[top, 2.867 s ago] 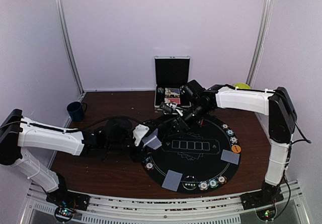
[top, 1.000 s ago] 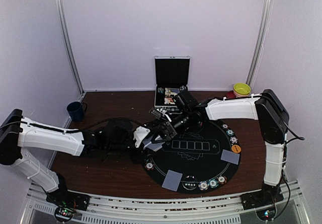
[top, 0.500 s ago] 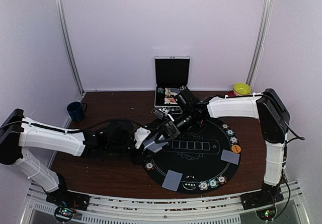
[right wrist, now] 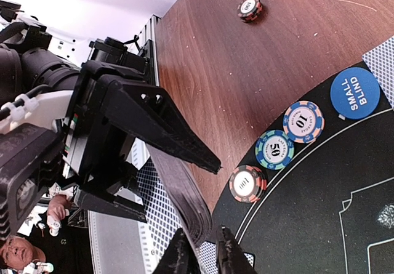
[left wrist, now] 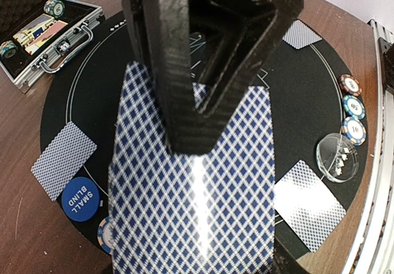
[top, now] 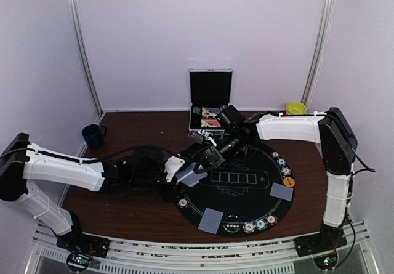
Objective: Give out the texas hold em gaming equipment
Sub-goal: Pick up the poker card from the face-down deck piles.
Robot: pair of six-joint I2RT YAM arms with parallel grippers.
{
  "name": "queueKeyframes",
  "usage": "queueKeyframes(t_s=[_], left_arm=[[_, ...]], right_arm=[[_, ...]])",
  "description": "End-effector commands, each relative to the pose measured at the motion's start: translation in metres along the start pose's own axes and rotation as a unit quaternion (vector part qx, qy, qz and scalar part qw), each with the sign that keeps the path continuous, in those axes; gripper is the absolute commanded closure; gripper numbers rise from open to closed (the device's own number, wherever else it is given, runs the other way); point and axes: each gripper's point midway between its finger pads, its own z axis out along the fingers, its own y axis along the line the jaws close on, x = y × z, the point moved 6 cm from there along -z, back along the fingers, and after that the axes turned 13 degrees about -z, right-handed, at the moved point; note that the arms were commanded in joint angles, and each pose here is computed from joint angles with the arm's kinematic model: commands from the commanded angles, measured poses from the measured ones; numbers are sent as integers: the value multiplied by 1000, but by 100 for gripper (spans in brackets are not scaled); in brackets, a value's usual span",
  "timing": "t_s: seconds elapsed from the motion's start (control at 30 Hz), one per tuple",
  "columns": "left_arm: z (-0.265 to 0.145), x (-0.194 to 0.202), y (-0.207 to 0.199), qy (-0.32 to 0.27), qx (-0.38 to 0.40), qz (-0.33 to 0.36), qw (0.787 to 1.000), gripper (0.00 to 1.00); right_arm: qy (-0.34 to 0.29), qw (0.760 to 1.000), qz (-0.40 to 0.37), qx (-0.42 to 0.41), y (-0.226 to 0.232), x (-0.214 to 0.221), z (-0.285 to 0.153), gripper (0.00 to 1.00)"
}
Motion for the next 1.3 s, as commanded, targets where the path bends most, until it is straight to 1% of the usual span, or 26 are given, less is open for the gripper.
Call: queueKeyframes(t_s=[0.0,0.07,0.1,0.37,0.5,0.7,0.9,1.07,1.27], left_arm=[[0,-14,-7,-33,19,8,999,47],[0,-14,-7,-33,18,8,999,47],[0,-14,-7,-32,18,8,999,47],[0,-14,-7,-33,17,7,999,47],[0,-14,-6,-33,13,6,999,47],[0,-14,-6,-33,10,6,999,47],[1,-14,-4,-32,5,4,999,47],[1,-15,-4,-34,3,2,999,47],[2,-15,-4,-33,0,0,999,47]], right_arm=[[-15,999,-33,8,14,-14,-18,87],[-15,999,-34,3,16,-13,-18,97],[-15,999,-33,1,16,-13,-18,100],[-13,999,-33,-12,20,-13,-21,100],[-27,999,-30,-7,18,-16,-37,100],[-83,996,-22,1,10,-23,-74,100],[-126,992,-8,28,-3,-27,-98,100],[-177,982,24,67,-21,-28,-106,100],[-206,971,40,111,-44,-37,-105,100]])
